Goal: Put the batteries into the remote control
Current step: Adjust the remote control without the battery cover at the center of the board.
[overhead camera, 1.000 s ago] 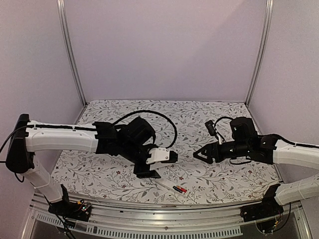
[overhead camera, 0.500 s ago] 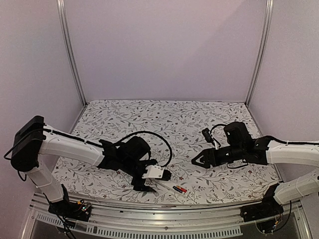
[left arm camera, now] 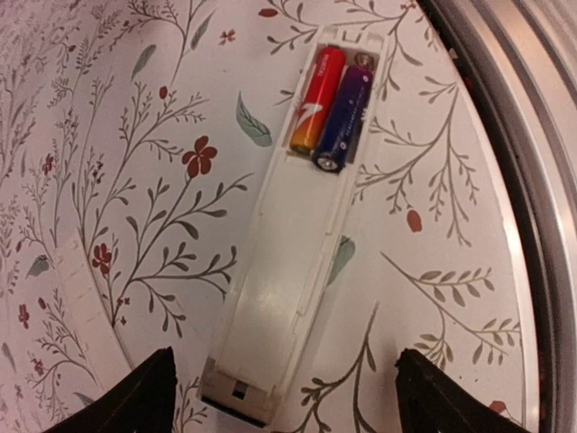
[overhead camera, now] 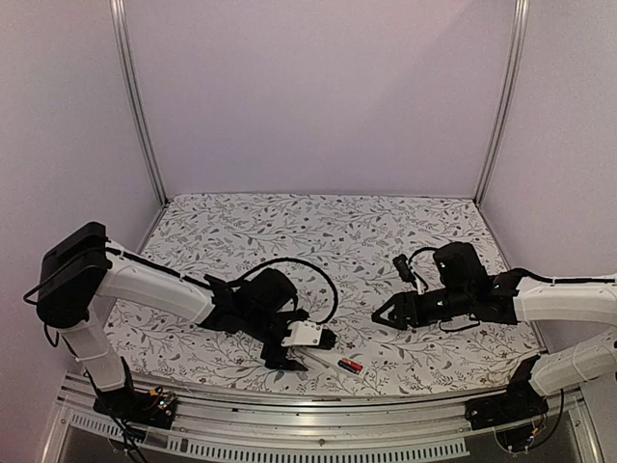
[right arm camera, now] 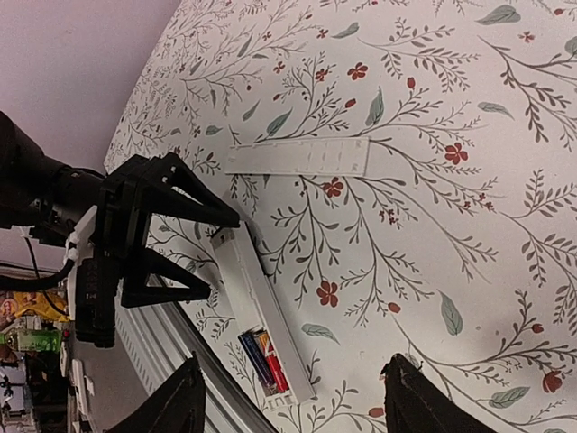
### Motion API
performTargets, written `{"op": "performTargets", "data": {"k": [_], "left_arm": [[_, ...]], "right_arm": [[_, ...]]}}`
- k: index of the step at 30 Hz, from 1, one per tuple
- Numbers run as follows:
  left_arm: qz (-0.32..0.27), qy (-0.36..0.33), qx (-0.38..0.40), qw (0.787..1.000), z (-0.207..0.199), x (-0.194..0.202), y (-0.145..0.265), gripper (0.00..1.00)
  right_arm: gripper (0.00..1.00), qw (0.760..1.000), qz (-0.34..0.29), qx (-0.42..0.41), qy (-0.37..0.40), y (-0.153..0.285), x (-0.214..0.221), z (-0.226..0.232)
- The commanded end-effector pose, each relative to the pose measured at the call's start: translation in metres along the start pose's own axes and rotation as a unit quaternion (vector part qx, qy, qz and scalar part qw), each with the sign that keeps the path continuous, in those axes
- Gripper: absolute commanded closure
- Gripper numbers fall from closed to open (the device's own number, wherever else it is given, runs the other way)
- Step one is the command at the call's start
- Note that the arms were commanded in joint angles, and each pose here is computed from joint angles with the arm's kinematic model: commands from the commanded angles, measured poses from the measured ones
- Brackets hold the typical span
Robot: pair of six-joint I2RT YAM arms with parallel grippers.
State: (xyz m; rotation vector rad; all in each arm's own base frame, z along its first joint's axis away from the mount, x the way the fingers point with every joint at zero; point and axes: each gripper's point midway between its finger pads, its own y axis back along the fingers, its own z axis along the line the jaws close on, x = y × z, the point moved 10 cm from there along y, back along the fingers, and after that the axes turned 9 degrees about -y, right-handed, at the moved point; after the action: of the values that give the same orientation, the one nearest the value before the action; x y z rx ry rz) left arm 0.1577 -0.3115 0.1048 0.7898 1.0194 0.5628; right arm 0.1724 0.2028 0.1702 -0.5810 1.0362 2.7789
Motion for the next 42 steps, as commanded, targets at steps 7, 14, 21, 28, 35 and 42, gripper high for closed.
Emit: {"op": "performTargets", "data": {"k": [7, 14, 21, 28, 35, 42], "left_arm": [[0.006, 0.014, -0.018, 1.0, 0.017, 0.006, -0.004, 0.18], [0.028, 0.048, 0.002, 0.998, 0.021, 0.013, -0.009, 0.34], [0.028, 0.088, 0.027, 0.995, 0.007, 0.009, -0.001, 0.4], [0.047, 0.12, 0.009, 0.992, -0.001, 0.007, 0.004, 0.42], [0.049, 0.124, 0.016, 0.991, -0.006, 0.008, 0.004, 0.44], [0.049, 0.117, 0.019, 0.992, -0.005, 0.006, 0.005, 0.43]], "right_arm": [[0.33, 1.0, -0.009, 0.002, -0.005, 0.0, 0.001, -0.003], [0.34, 1.0, -0.012, 0.005, -0.014, 0.0, 0.002, -0.004], [0.36, 0.999, -0.013, 0.025, -0.043, 0.001, 0.006, -0.01], [0.36, 0.998, -0.019, 0.038, -0.055, 0.003, 0.007, -0.012], [0.36, 0.997, -0.022, 0.041, -0.057, 0.004, 0.007, -0.011], [0.36, 0.997, -0.024, 0.042, -0.057, 0.005, 0.008, -0.011]]}}
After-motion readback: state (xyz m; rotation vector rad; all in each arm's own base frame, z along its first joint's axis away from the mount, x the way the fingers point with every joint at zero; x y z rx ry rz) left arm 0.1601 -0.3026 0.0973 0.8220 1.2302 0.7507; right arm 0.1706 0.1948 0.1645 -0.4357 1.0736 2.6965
